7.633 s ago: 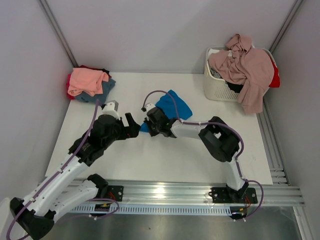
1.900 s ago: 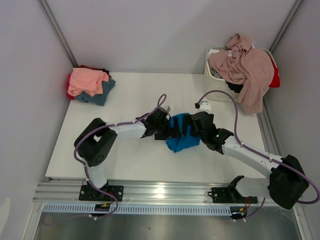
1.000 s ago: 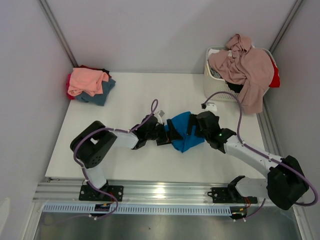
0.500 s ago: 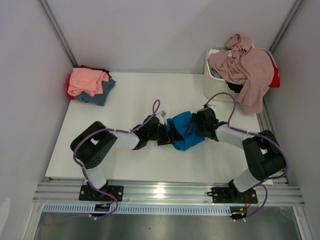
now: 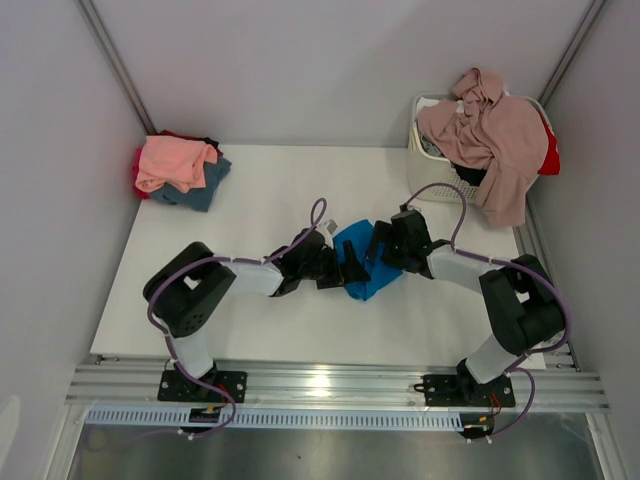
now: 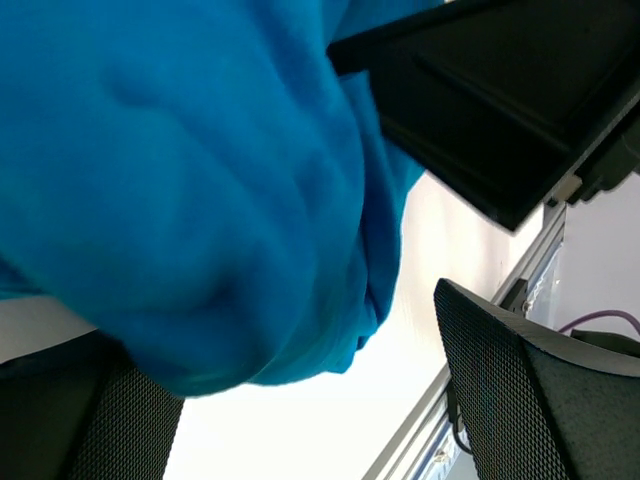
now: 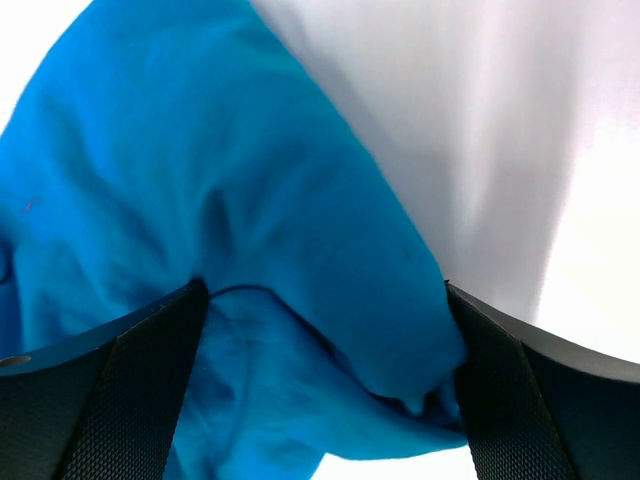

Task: Fold and stack the t-shirts
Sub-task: Put the neatly folded tshirt into the corner of the board with the left arm

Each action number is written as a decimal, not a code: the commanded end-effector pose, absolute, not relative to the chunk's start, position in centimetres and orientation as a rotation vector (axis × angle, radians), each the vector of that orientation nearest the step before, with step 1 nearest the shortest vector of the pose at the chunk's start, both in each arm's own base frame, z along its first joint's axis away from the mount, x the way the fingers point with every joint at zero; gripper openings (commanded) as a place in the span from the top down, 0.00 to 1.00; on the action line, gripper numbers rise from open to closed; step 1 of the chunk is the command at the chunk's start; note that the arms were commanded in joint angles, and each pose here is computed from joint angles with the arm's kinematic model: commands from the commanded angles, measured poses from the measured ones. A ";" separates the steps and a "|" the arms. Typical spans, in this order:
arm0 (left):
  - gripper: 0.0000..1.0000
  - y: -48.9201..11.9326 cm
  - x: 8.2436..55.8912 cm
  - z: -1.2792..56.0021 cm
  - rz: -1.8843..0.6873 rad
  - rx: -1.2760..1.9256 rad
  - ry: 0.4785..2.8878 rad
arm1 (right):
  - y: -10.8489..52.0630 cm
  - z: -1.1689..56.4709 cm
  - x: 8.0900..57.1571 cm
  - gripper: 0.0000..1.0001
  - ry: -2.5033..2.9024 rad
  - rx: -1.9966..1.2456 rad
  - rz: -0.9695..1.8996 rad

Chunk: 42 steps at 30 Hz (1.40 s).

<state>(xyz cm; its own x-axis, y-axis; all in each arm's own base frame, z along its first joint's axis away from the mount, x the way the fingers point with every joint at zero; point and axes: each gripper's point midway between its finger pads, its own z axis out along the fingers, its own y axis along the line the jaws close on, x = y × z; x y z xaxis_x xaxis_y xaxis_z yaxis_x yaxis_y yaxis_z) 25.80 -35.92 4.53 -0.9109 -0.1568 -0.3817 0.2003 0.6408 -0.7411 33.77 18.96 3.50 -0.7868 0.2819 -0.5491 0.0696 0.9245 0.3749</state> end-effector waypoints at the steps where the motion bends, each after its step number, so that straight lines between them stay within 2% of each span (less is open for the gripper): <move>1: 0.01 -36.1 26.0 3.2 -1.079 0.077 2.486 | 21.2 3.7 33.0 0.01 2.496 0.243 0.559; 11: 0.01 -35.2 27.2 0.7 -0.850 -0.024 2.592 | 20.7 4.1 32.0 0.01 2.519 0.207 0.532; 16: 0.07 -34.6 27.8 0.2 -0.719 -0.034 2.596 | 20.7 4.5 31.6 0.01 2.517 0.193 0.539; 20: 0.13 -32.1 28.1 -1.3 -0.478 -0.105 2.663 | 20.5 4.9 31.3 0.01 2.507 0.185 0.545; 22: 0.17 -31.9 28.5 -1.3 -0.447 -0.117 2.658 | 20.3 5.3 31.2 0.01 2.496 0.182 0.549; 25: 0.29 -31.5 28.6 -1.3 -0.417 -0.132 2.656 | 20.3 5.7 30.8 0.01 2.487 0.178 0.559; 26: 0.37 -31.4 28.6 -1.3 -0.414 -0.129 2.652 | 20.4 5.8 30.7 0.01 2.486 0.173 0.566; 31: 0.56 -31.1 28.5 -1.1 -0.394 -0.129 2.655 | 20.5 6.2 30.3 0.01 2.475 0.168 0.588; 32: 0.72 -31.0 28.6 -1.1 -0.390 -0.128 2.655 | 20.5 6.4 30.3 0.01 2.469 0.168 0.589; 33: 0.81 -31.0 28.5 -1.2 -0.386 -0.121 2.660 | 20.4 6.4 30.3 0.01 2.468 0.167 0.585; 34: 0.98 -31.0 28.6 -1.0 -0.387 -0.098 2.655 | 20.4 6.5 30.3 0.01 2.465 0.166 0.586; 42: 1.00 -30.3 29.2 2.5 -0.396 -0.050 2.568 | 19.3 8.3 31.4 0.01 2.365 0.201 0.534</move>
<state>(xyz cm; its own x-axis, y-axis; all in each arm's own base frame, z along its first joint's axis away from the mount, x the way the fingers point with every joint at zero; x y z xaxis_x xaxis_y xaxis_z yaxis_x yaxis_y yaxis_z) 29.28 -33.68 2.10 -0.8753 -0.1622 -0.4556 0.0444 0.9112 -0.4096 30.59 19.85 6.32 -0.8030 0.2602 -0.5362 0.0038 0.9019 0.4319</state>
